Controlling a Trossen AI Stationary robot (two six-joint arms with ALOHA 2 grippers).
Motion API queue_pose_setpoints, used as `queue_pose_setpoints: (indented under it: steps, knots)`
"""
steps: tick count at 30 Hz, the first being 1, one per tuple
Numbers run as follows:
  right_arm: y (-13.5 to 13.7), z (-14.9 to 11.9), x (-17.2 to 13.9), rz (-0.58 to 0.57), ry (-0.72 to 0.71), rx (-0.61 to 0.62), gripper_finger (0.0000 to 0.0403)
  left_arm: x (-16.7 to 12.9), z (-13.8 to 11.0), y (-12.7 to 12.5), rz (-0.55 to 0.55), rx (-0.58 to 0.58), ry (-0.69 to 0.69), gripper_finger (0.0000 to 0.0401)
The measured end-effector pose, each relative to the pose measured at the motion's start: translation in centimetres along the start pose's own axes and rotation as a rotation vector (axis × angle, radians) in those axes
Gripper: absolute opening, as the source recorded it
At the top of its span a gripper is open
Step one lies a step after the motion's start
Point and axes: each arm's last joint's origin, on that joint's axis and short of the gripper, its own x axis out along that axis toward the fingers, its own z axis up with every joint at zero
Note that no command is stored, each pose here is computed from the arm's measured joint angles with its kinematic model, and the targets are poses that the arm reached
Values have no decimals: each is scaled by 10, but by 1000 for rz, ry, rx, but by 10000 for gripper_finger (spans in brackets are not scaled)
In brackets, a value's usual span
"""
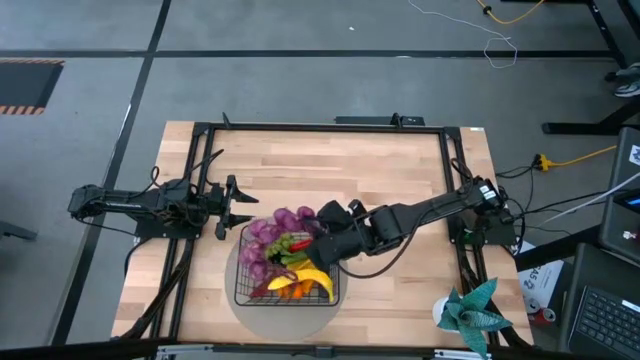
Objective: Build produce basket
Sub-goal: Put the purple garlic into the black wire basket
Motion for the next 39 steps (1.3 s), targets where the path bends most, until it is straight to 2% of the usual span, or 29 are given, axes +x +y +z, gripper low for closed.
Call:
queue_pose_setpoints:
  steps: [11,17,24,30,34,39]
  knots:
    - [9,-16,-6,25,46,30,190,0,0,0,0,0,0,231]
    - [12,-23,14,51,191,23,218,0,0,0,0,0,0,231]
    - [12,-27,33,9,207,41,263,0,0,0,0,0,0,231]
    - [11,-21,27,28,209,40,268,0,0,0,0,0,0,231]
    - [12,-14,19,37,150,-20,268,0,0,0,0,0,0,231]
    - [9,-5,30,-76,-91,-133,268,0,0,0,0,0,0,231]
